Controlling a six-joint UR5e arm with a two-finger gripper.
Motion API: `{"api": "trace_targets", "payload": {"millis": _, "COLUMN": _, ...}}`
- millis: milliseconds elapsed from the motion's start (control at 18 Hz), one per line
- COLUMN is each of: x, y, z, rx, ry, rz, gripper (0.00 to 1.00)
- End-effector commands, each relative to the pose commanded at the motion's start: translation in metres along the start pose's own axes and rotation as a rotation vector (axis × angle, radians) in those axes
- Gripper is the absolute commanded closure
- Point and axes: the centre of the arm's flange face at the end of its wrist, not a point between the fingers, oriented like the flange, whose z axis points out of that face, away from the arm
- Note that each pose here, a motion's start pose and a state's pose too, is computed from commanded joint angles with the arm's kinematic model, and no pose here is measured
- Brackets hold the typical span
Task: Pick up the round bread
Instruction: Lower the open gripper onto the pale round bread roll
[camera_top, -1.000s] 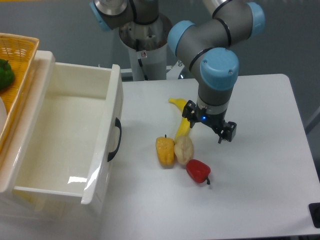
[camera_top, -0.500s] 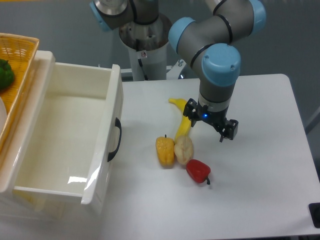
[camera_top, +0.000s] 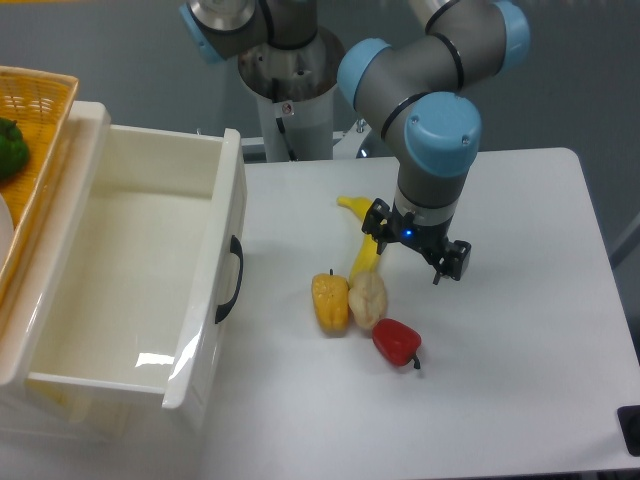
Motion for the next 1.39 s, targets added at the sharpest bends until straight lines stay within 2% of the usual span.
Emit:
{"api": "trace_targets", "payload": {"millis": 333, "x": 0.009, "y": -0.002, "z": 0.025, "rx": 0.02, "ry": 0.044, "rz": -0.011, "gripper": 0.0}}
{"api": "trace_targets", "payload": {"millis": 500, "x": 0.013, "y": -0.005, "z": 0.031, "rx": 0.015, "ry": 0.042, "rz": -0.009, "gripper": 0.0}}
{"api": "trace_targets", "payload": {"millis": 778, "x": 0.018, "y": -0.016, "z": 0.051, "rx": -0.002, "ry": 0.069, "rz": -0.082, "gripper": 0.0}}
{"api": "trace_targets", "payload": {"millis": 1111, "x": 0.023, "y": -0.029, "z": 0.086, "rx": -0.038, "ry": 0.118, "rz": -0.065, "gripper": 0.0}}
{"api": "trace_targets", "payload": {"millis": 1389, "x": 0.022, "y": -0.031, "z": 0.097, "rx": -0.048, "ry": 0.134, "rz": -0.086, "gripper": 0.0}}
